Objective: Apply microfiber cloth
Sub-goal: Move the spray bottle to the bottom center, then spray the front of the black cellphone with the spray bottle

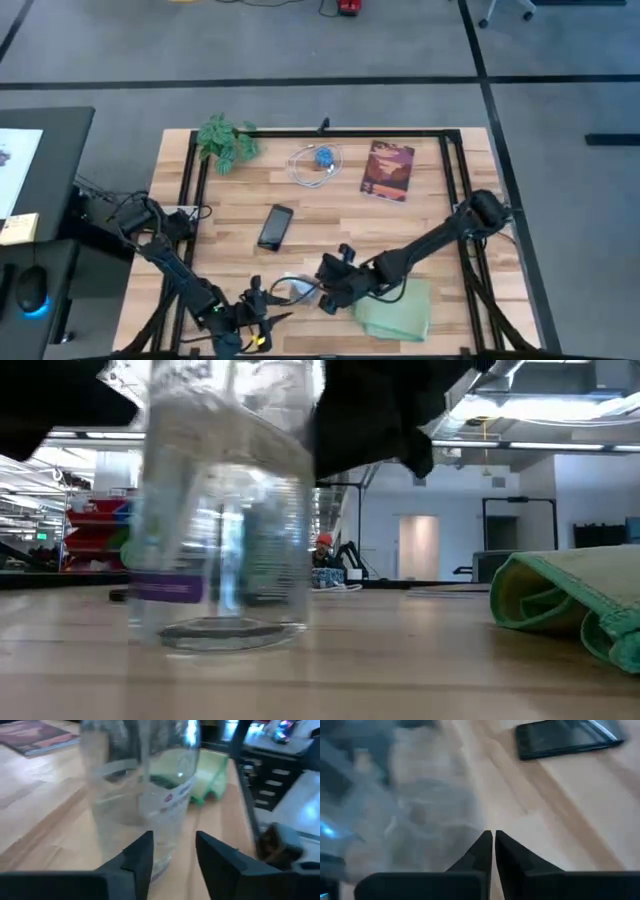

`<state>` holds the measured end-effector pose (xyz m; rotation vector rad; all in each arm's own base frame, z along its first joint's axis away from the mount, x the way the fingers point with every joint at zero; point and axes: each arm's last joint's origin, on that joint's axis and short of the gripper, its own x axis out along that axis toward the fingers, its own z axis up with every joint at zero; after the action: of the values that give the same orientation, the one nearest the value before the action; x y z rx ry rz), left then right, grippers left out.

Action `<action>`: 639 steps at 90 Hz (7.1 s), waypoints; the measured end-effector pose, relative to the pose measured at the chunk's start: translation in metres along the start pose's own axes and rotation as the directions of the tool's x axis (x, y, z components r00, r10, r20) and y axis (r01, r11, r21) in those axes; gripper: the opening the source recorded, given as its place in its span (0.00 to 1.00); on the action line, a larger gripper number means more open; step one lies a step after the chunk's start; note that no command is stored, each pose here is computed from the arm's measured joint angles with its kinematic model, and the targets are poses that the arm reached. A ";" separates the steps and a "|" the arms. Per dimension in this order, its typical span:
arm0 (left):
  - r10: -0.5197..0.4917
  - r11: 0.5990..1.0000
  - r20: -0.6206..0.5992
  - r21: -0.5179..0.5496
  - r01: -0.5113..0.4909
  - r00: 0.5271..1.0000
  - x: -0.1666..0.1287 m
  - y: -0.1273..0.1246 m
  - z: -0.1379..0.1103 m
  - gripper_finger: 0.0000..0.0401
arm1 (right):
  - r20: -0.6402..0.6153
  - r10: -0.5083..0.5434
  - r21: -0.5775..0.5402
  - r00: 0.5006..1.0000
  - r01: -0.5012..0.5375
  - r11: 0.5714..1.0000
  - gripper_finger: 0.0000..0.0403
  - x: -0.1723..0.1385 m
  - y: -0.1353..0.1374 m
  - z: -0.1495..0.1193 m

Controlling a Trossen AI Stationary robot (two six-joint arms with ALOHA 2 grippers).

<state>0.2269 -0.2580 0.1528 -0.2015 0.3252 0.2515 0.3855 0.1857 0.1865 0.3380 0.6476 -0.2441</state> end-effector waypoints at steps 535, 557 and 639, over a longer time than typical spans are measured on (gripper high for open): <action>0.528 0.843 -0.272 0.053 -0.535 0.804 0.013 0.169 0.039 0.34 | 0.322 -0.278 -0.041 0.905 0.307 0.951 0.02 -0.029 -0.134 -0.080; 0.505 0.861 -0.266 0.087 -0.502 0.821 0.004 0.162 0.035 0.34 | 0.458 -0.276 -0.055 0.845 0.337 0.940 0.02 -0.039 -0.140 -0.043; -0.119 0.969 -0.015 0.217 0.120 0.993 -0.025 0.078 0.066 0.48 | 0.763 -0.161 0.088 0.626 0.147 0.985 0.02 -0.063 -0.085 -0.056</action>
<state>0.2012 -0.1739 0.2106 -0.0043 0.3382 0.0949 0.2784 0.1364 0.1646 0.1605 -0.1928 -0.5255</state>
